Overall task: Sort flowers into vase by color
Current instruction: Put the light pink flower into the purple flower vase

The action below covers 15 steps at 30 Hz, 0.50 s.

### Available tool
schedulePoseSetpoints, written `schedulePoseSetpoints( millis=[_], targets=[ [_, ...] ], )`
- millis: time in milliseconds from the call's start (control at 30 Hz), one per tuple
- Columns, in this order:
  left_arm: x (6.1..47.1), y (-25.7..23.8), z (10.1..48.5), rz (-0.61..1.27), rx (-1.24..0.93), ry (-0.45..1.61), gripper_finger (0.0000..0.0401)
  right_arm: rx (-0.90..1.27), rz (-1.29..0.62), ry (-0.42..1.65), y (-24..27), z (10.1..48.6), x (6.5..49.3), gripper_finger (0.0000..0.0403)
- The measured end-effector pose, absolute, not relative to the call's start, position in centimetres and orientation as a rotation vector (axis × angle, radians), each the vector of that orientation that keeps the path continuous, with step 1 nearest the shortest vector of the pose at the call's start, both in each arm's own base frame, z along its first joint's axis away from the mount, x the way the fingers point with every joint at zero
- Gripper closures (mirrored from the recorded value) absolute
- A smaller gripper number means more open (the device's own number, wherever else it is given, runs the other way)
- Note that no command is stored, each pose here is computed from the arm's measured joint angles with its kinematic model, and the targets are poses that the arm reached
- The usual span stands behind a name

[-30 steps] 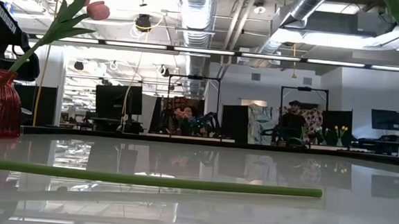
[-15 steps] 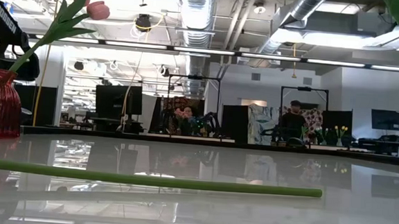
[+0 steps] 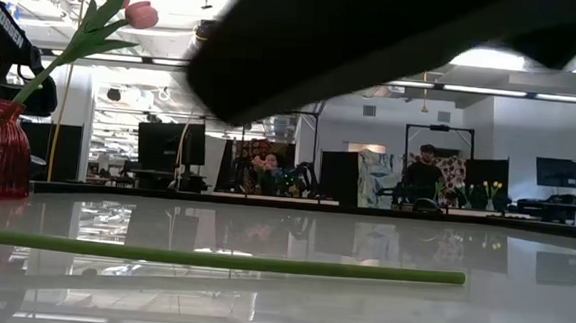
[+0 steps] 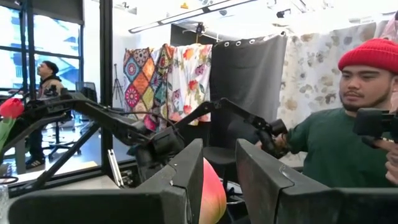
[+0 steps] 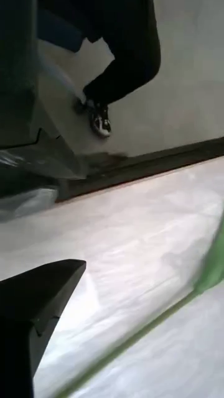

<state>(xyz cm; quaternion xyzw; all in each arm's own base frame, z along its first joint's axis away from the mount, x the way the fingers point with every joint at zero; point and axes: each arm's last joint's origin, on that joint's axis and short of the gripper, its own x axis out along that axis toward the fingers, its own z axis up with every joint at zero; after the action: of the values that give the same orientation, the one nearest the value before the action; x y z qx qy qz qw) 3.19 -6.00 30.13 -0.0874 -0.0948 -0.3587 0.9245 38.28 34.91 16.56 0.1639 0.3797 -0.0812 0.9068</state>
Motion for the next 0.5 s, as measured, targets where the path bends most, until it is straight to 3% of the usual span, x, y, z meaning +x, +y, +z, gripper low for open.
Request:
schedulePoseSetpoints(
  millis=[500],
  targets=[
    [3.2, -6.0, 30.1, -0.737, -0.180, -0.188, 0.0319, 0.104, -0.225, 0.781, 30.1, 16.4, 41.9, 0.0155]
  ],
)
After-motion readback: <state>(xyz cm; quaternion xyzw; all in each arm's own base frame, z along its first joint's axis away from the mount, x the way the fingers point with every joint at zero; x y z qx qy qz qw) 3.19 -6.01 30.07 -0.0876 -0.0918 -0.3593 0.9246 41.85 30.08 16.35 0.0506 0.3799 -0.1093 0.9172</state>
